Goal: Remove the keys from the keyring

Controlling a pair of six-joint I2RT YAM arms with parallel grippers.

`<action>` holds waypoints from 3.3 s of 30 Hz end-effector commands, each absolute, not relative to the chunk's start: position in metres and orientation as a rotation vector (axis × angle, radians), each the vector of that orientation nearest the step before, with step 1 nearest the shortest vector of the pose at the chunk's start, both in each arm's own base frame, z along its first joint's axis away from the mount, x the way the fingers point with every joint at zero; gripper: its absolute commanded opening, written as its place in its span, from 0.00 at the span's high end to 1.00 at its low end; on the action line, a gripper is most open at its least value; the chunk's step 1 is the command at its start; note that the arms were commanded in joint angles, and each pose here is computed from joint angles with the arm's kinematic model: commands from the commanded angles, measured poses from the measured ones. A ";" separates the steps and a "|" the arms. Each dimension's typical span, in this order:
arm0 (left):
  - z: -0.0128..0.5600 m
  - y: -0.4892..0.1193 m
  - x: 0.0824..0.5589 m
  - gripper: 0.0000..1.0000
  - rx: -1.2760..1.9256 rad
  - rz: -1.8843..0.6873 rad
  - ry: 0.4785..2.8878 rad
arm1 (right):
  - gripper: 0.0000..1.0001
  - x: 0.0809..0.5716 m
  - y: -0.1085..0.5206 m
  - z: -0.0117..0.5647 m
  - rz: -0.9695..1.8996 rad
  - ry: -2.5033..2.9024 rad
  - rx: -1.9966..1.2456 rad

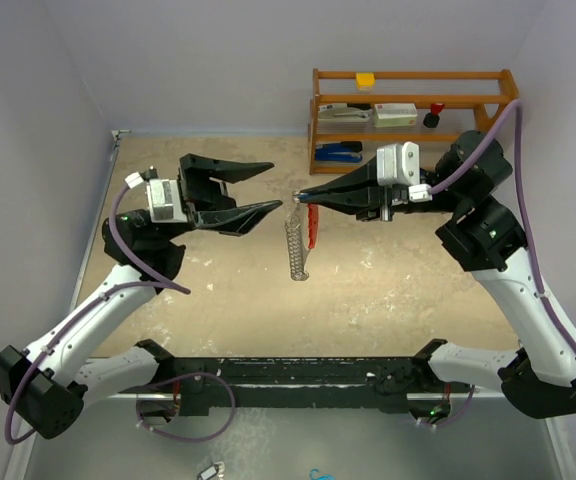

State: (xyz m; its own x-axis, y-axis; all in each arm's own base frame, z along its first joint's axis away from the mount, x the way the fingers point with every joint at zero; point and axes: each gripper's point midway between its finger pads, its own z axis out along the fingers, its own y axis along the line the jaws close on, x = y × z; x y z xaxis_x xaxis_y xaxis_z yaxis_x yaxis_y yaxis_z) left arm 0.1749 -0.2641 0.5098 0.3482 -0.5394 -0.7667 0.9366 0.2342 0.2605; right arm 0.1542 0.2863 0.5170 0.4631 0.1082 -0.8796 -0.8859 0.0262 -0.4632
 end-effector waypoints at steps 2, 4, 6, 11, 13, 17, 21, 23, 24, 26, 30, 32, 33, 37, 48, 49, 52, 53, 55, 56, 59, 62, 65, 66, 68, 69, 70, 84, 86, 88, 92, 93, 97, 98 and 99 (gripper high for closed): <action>0.519 -0.260 0.173 0.46 0.770 -1.116 0.568 | 1.00 0.145 0.282 0.539 0.884 0.682 -1.294; 0.520 -0.261 0.172 0.46 0.773 -1.132 0.563 | 1.00 0.145 0.282 0.539 0.885 0.681 -1.294; 0.519 -0.263 0.174 0.47 0.771 -1.139 0.567 | 1.00 0.145 0.282 0.539 0.884 0.682 -1.292; 0.518 -0.267 0.178 0.49 0.765 -1.169 0.563 | 1.00 0.145 0.283 0.540 0.885 0.677 -1.293; 0.519 -0.268 0.177 0.50 0.767 -1.185 0.553 | 1.00 0.145 0.283 0.540 0.887 0.678 -1.293; 0.522 -0.268 0.175 0.52 0.768 -1.208 0.536 | 1.00 0.146 0.283 0.538 0.887 0.683 -1.293; 0.523 -0.271 0.175 0.53 0.772 -1.234 0.529 | 1.00 0.147 0.284 0.538 0.884 0.684 -1.290; 0.523 -0.271 0.174 0.53 0.774 -1.255 0.519 | 1.00 0.148 0.284 0.538 0.884 0.685 -1.290; 0.524 -0.271 0.172 0.53 0.774 -1.265 0.511 | 1.00 0.148 0.284 0.537 0.883 0.687 -1.289; 0.525 -0.271 0.170 0.53 0.777 -1.280 0.499 | 1.00 0.149 0.285 0.537 0.884 0.688 -1.290; 0.526 -0.271 0.169 0.54 0.772 -1.288 0.492 | 1.00 0.149 0.285 0.537 0.884 0.689 -1.288; 0.526 -0.271 0.169 0.55 0.774 -1.296 0.494 | 1.00 0.150 0.285 0.537 0.882 0.689 -1.286; 0.526 -0.271 0.169 0.56 0.774 -1.298 0.493 | 1.00 0.150 0.285 0.537 0.882 0.687 -1.286; 0.526 -0.271 0.167 0.57 0.776 -1.314 0.489 | 1.00 0.152 0.286 0.537 0.877 0.691 -1.278; 0.522 -0.275 0.169 0.60 0.780 -1.343 0.489 | 1.00 0.153 0.286 0.541 0.875 0.680 -1.270; 0.522 -0.275 0.169 0.60 0.779 -1.344 0.488 | 1.00 0.152 0.286 0.541 0.876 0.680 -1.270; 0.522 -0.275 0.170 0.60 0.775 -1.345 0.489 | 1.00 0.153 0.286 0.540 0.878 0.682 -1.270; 0.522 -0.275 0.170 0.60 0.774 -1.347 0.489 | 1.00 0.152 0.286 0.540 0.878 0.680 -1.270; 0.523 -0.275 0.170 0.61 0.775 -1.353 0.483 | 1.00 0.153 0.286 0.540 0.877 0.679 -1.270; 0.522 -0.275 0.170 0.62 0.775 -1.356 0.481 | 1.00 0.153 0.287 0.539 0.880 0.682 -1.271; 0.522 -0.276 0.171 0.63 0.774 -1.365 0.481 | 1.00 0.153 0.287 0.539 0.881 0.679 -1.271; 0.522 -0.277 0.171 0.64 0.773 -1.377 0.479 | 1.00 0.154 0.288 0.540 0.881 0.673 -1.270; 0.523 -0.277 0.170 0.64 0.773 -1.392 0.468 | 1.00 0.154 0.288 0.541 0.883 0.669 -1.270; 0.522 -0.277 0.171 0.65 0.773 -1.396 0.468 | 1.00 0.154 0.288 0.541 0.884 0.666 -1.269; 0.522 -0.278 0.171 0.66 0.774 -1.404 0.465 | 1.00 0.155 0.289 0.540 0.887 0.670 -1.268; 0.522 -0.279 0.171 0.66 0.775 -1.407 0.465 | 1.00 0.155 0.290 0.541 0.887 0.667 -1.268; 0.522 -0.279 0.171 0.66 0.776 -1.412 0.464 | 1.00 0.156 0.290 0.541 0.887 0.668 -1.267; 0.525 -0.274 0.161 0.67 0.785 -1.429 0.439 | 1.00 0.163 0.294 0.537 0.884 0.682 -1.261; 0.525 -0.274 0.160 0.68 0.789 -1.437 0.431 | 1.00 0.164 0.295 0.537 0.885 0.683 -1.262; 0.526 -0.274 0.159 0.73 0.794 -1.440 0.425 | 1.00 0.165 0.296 0.537 0.887 0.684 -1.263; 0.527 -0.275 0.160 0.88 0.793 -1.444 0.428 | 1.00 0.167 0.298 0.536 0.892 0.690 -1.264; 0.527 -0.276 0.161 0.94 0.792 -1.444 0.430 | 1.00 0.167 0.298 0.535 0.895 0.692 -1.264; 0.527 -0.277 0.166 1.00 0.776 -1.432 0.441 | 1.00 0.169 0.299 0.534 0.894 0.703 -1.261; 0.527 -0.277 0.166 1.00 0.780 -1.430 0.440 | 1.00 0.170 0.299 0.534 0.893 0.706 -1.260; 0.527 -0.277 0.166 1.00 0.782 -1.430 0.441 | 1.00 0.170 0.299 0.534 0.891 0.708 -1.259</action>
